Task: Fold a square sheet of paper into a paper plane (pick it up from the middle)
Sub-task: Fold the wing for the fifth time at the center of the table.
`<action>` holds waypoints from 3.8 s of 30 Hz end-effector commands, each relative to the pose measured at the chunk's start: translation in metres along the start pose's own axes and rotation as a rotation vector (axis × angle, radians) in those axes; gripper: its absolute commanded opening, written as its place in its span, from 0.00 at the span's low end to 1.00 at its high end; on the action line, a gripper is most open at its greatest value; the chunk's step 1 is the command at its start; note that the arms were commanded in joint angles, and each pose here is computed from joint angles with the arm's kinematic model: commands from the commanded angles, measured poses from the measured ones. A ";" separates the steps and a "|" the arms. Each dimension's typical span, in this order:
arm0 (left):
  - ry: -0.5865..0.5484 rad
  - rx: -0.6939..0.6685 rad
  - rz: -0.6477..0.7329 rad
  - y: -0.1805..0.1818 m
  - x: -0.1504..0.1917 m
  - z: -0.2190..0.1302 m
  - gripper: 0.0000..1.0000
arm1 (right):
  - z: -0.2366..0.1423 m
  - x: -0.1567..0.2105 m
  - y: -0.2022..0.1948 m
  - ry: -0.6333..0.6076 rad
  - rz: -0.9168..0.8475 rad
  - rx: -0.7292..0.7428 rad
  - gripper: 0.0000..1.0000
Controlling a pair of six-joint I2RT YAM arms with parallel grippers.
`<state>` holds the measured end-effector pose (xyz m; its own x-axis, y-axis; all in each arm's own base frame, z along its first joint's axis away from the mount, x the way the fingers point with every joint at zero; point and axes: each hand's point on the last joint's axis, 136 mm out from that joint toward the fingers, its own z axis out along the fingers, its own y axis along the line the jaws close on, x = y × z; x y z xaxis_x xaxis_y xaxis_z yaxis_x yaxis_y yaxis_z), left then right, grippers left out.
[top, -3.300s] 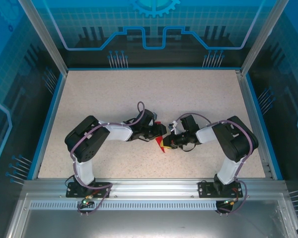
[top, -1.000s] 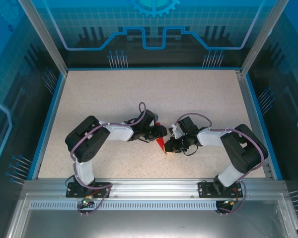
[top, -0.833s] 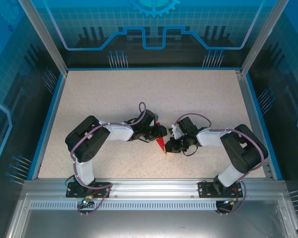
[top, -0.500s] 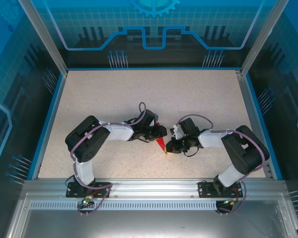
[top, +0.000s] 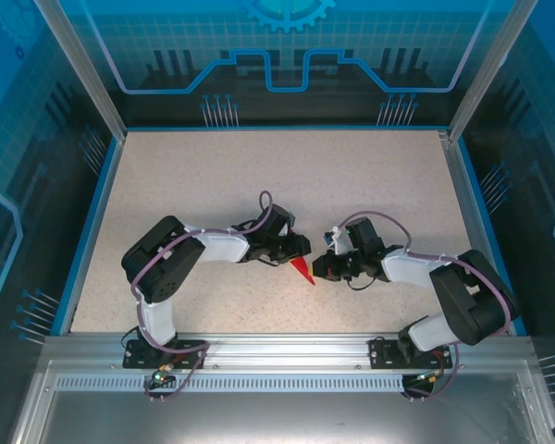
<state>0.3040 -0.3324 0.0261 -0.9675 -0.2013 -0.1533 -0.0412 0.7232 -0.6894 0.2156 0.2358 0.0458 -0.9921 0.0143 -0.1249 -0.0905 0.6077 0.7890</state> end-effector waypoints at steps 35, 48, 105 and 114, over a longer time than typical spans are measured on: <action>0.045 -0.088 -0.011 0.021 0.007 0.008 0.41 | 0.005 0.014 -0.006 0.079 0.008 0.020 0.05; 0.048 -0.090 -0.008 0.022 0.008 0.007 0.41 | 0.008 0.024 -0.044 0.103 0.054 0.172 0.04; 0.030 -0.081 0.036 0.009 -0.001 0.003 0.42 | 0.019 -0.007 -0.043 0.024 0.154 0.105 0.03; 0.033 -0.078 0.023 0.012 -0.001 0.007 0.42 | 0.023 -0.018 0.005 0.008 0.088 -0.016 0.06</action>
<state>0.3062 -0.3330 0.0253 -0.9740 -0.1637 -0.1568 -0.0211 0.7543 -0.6562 0.2391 0.2441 0.0301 -0.9949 0.0843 -0.0546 0.0095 0.6203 0.7843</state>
